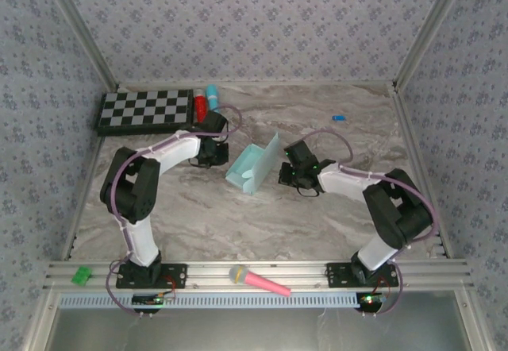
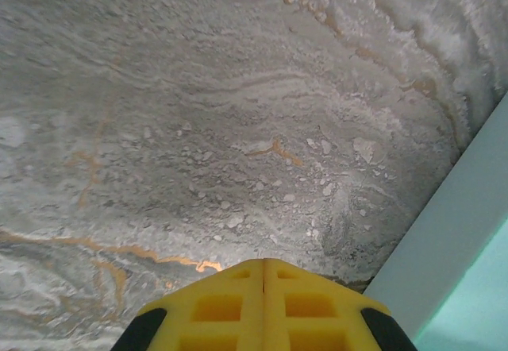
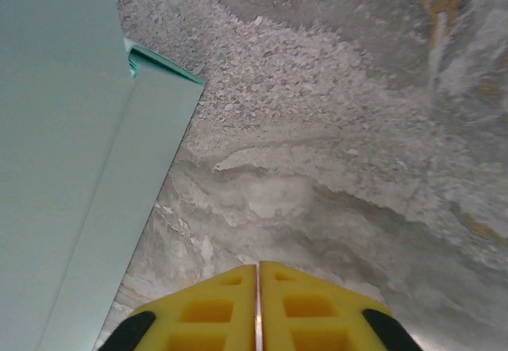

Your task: Fold the paper box

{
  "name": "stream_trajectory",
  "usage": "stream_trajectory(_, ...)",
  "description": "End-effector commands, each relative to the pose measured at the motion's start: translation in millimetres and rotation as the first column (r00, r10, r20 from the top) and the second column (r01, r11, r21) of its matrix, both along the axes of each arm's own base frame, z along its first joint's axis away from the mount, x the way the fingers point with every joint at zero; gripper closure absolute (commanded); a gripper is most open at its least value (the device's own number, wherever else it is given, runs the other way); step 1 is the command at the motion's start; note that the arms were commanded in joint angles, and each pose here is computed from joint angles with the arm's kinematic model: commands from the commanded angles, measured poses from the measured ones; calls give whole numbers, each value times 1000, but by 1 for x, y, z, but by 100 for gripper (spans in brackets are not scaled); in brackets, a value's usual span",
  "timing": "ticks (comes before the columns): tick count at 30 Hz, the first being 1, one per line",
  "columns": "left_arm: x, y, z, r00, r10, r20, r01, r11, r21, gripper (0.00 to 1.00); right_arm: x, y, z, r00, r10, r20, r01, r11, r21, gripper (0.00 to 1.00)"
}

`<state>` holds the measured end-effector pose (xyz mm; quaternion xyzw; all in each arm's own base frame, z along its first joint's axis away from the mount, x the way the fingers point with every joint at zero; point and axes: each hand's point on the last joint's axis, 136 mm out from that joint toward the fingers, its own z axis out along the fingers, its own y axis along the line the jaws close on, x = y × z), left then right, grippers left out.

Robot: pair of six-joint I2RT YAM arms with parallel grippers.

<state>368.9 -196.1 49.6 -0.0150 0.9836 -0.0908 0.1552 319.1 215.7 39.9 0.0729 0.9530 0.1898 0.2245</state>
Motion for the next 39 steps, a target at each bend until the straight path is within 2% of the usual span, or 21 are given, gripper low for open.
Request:
stream_trajectory(1, 0, -12, -1, 999, -47, -11, 47, 998, -49, 100, 10, 9, -5, 1000, -16, 6, 16, 998, 67, 94)
stream_trajectory(5, -11, -18, -10, 996, -69, -52, 64, 994, -93, 100, 20, 16, -12, 1000, -3, 3, 3, 995, 100, 98)
stream_trajectory(17, -56, -30, -20, 991, -69, -117, 51, 988, -148, 100, 48, 23, -19, 999, 38, -17, -36, 992, 119, 99)
stream_trajectory(30, -89, -58, -16, 989, -79, -125, 52, 977, -208, 100, 72, 51, -12, 978, 208, -18, -203, 968, 151, 100)
stream_trajectory(35, -95, -69, -9, 989, -92, -115, 64, 972, -228, 100, 83, 52, 4, 973, 229, 2, -228, 965, 127, 100)
stream_trajectory(39, -94, -69, -1, 992, -82, -94, 58, 970, -235, 100, 92, 34, 8, 980, 197, -7, -196, 977, 88, 99)
